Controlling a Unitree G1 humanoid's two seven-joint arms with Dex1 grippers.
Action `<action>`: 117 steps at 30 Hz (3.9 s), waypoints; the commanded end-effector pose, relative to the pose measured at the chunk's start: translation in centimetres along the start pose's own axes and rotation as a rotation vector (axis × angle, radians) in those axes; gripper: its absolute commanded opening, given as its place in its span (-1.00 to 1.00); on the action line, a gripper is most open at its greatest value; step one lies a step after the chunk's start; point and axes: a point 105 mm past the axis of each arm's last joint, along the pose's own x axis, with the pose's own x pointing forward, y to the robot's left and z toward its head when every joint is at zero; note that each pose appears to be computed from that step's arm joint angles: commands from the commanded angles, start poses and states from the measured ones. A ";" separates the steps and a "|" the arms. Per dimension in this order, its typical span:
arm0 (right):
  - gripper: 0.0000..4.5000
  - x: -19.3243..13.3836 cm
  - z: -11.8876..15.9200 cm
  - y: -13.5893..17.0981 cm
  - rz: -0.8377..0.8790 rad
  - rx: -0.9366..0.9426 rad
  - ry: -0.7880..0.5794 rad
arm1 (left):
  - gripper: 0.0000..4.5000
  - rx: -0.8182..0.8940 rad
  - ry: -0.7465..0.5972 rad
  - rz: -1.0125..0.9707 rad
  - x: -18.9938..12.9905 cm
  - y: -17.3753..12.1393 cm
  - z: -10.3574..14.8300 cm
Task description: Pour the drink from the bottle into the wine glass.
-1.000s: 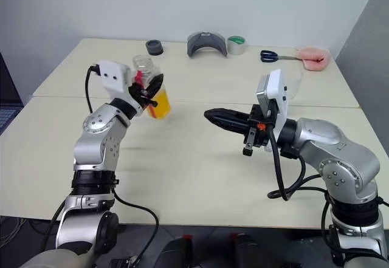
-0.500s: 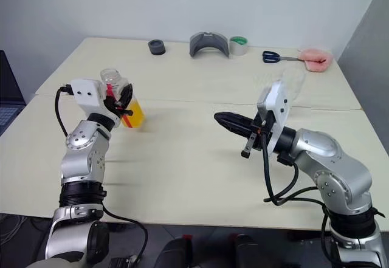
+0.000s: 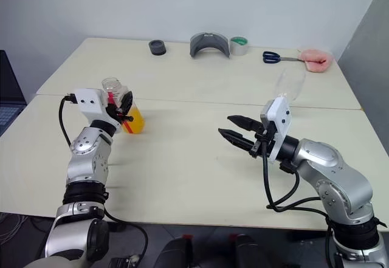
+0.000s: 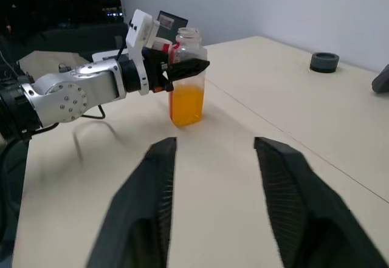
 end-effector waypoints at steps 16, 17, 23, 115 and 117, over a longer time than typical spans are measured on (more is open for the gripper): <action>0.99 0.4 1.6 0.3 -0.016 -0.029 -0.050 | -0.21 0.023 -0.112 0.013 1.2 0.9 2.3; 0.99 0.4 1.6 0.3 -0.011 -0.026 -0.046 | -0.21 0.024 -0.108 0.013 1.2 0.9 2.1; 1.00 0.5 1.6 0.4 -0.011 -0.026 -0.047 | -0.07 0.009 -0.088 -0.004 1.2 0.5 1.3; 1.00 -1.4 -8.4 -18.7 -1.016 0.124 0.001 | 0.99 -0.047 0.111 -0.913 -8.5 -12.7 4.8; 1.00 -1.3 -8.5 -18.8 -1.017 0.132 -0.003 | 0.99 -0.049 0.113 -0.916 -8.7 -12.8 4.7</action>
